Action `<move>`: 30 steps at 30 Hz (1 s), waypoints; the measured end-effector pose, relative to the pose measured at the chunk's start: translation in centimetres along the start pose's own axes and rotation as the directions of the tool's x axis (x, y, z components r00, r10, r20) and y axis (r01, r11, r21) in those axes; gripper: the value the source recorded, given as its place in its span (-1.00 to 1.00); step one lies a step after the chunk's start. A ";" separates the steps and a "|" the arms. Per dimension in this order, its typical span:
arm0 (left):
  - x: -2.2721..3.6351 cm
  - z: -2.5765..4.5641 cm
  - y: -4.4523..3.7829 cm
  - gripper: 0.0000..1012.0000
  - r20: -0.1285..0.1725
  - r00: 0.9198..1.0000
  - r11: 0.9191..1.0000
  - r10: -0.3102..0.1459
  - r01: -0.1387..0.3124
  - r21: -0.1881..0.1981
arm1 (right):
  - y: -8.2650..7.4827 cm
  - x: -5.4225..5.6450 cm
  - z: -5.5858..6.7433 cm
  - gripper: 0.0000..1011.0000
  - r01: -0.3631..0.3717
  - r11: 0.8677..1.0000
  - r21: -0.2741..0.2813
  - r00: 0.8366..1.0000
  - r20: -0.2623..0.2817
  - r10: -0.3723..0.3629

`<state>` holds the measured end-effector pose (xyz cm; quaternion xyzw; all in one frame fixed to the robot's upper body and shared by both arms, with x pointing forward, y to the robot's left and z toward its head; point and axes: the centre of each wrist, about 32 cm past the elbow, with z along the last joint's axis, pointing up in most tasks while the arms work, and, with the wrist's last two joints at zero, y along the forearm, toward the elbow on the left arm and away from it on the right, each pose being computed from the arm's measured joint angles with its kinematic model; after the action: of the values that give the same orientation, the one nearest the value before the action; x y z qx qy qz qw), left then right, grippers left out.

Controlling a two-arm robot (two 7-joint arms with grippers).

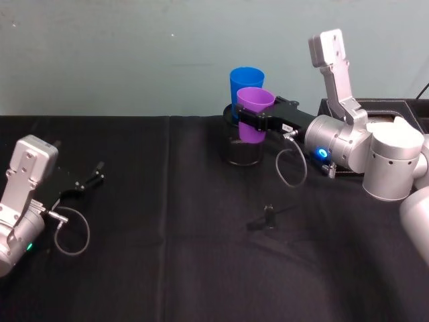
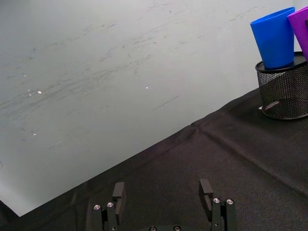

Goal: Pick up one cup with a gripper and tap it against the other cup.

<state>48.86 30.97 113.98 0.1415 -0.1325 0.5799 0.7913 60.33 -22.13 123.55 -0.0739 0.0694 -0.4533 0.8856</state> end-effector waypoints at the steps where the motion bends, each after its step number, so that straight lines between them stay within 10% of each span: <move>1: 0.00 0.00 0.00 0.98 0.000 1.000 1.000 0.000 0.000 0.000 | 0.0 0.0 0.0 0.42 0.000 1.000 0.000 1.000 0.000 0.000; 30: 0.00 0.00 0.00 0.98 0.000 1.000 1.000 0.000 0.000 0.000 | 0.0 0.0 0.0 0.42 0.000 1.000 0.000 1.000 0.000 0.000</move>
<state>48.86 30.97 113.98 0.1415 -0.1325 0.5799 0.7913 60.33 -22.13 123.55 -0.0739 0.0694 -0.4533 0.8856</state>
